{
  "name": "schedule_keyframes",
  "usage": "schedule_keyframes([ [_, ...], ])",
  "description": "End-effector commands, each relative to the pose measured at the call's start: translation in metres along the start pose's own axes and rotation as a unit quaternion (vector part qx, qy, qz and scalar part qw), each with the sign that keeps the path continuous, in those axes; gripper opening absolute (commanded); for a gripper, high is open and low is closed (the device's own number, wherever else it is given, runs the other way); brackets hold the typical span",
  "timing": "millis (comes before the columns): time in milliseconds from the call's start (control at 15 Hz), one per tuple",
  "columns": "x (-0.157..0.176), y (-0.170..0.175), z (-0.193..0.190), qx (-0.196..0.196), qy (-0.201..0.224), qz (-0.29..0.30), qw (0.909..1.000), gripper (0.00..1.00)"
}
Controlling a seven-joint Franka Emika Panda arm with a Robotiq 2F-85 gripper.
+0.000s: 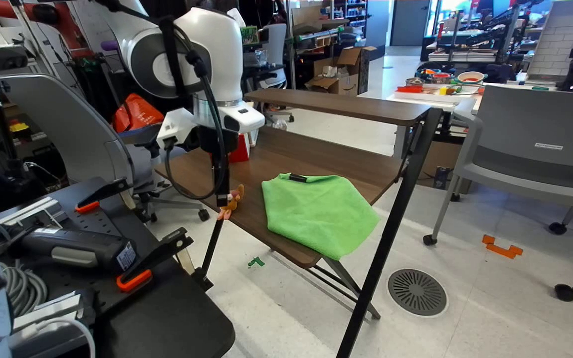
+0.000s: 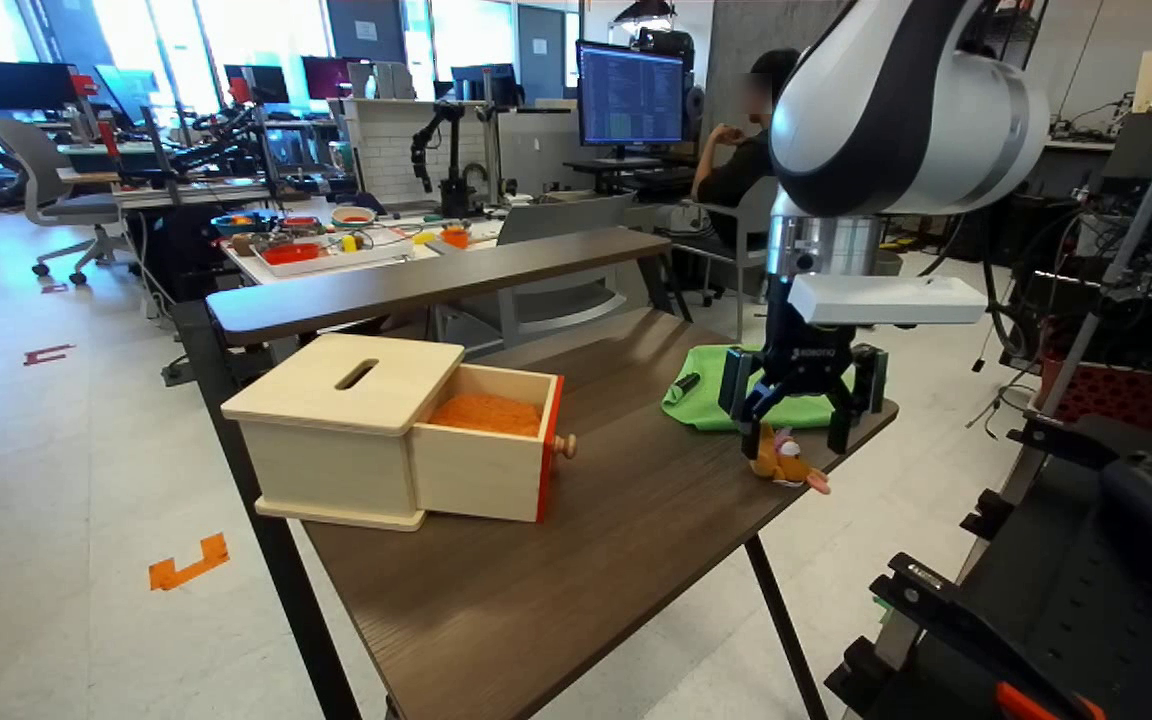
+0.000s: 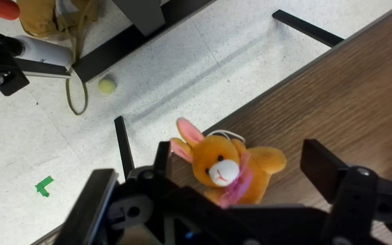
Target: Put the toy in the drawer
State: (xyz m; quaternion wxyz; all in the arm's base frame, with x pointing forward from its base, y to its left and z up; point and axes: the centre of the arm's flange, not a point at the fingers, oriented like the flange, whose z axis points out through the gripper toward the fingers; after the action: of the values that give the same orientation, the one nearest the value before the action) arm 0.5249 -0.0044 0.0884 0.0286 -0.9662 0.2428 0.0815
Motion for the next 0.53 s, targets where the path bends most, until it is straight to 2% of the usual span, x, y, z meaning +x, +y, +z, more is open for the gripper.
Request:
schedule_keyframes([
  [0,0.0018,-0.0015,0.0116,-0.017,-0.003,0.001,0.9998,0.66],
  [67,0.0023,-0.0007,0.0136,-0.02,-0.004,0.002,0.9998,0.56],
  [467,0.0085,0.005,0.0148,-0.028,-0.001,0.003,0.9996,0.12],
])
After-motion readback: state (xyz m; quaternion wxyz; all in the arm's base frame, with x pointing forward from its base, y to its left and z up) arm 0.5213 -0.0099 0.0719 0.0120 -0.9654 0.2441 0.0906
